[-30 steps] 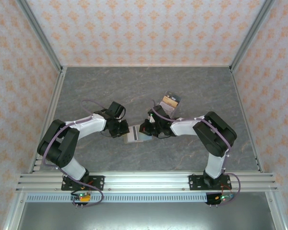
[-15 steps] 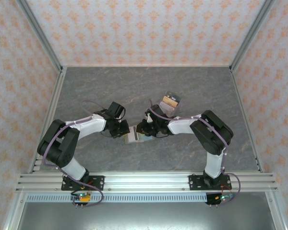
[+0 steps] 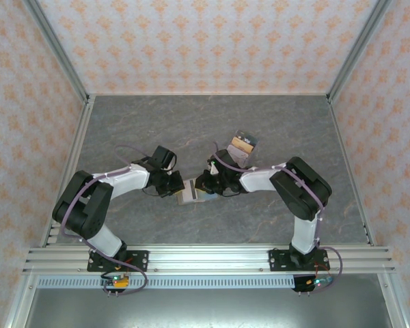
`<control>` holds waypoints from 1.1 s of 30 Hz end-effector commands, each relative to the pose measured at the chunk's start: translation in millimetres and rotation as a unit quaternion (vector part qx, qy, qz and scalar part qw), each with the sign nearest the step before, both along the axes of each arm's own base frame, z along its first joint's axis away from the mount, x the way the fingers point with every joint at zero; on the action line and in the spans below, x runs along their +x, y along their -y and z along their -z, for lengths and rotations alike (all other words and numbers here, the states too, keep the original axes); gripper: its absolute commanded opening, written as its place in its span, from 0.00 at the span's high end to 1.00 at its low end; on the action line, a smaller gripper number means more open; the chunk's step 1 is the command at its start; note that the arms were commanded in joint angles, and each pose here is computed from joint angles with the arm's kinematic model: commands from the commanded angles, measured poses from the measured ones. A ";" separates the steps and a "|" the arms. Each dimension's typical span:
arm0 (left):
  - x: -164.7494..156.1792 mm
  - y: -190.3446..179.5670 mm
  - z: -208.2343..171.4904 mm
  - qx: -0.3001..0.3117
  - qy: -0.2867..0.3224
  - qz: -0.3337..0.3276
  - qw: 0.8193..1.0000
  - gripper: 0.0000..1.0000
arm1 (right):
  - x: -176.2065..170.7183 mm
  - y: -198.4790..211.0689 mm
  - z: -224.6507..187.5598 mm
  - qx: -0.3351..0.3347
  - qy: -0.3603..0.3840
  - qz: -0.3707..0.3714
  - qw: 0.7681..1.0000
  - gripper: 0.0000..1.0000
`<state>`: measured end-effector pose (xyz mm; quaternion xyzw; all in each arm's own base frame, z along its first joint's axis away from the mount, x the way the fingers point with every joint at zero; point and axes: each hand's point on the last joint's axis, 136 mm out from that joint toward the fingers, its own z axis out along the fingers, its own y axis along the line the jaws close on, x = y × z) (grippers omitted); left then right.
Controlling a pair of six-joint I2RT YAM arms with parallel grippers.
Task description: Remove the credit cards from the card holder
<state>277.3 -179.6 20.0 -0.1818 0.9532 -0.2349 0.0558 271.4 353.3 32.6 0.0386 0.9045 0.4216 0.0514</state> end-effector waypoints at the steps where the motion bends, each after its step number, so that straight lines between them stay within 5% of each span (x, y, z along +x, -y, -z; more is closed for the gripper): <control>1: -21.9 -6.0 25.7 0.010 -0.044 -0.004 0.999 0.89 | 2.7 -20.7 -24.6 0.074 0.025 -0.015 0.997 0.88; 13: -20.2 10.6 20.8 -0.046 -0.040 0.001 0.998 0.90 | 4.4 -31.3 -39.8 0.134 0.036 -0.018 0.990 0.88; 33: -15.3 -2.8 11.4 -0.023 -0.030 -0.007 0.999 0.86 | 11.4 -2.3 -36.7 0.050 0.087 0.004 0.995 1.00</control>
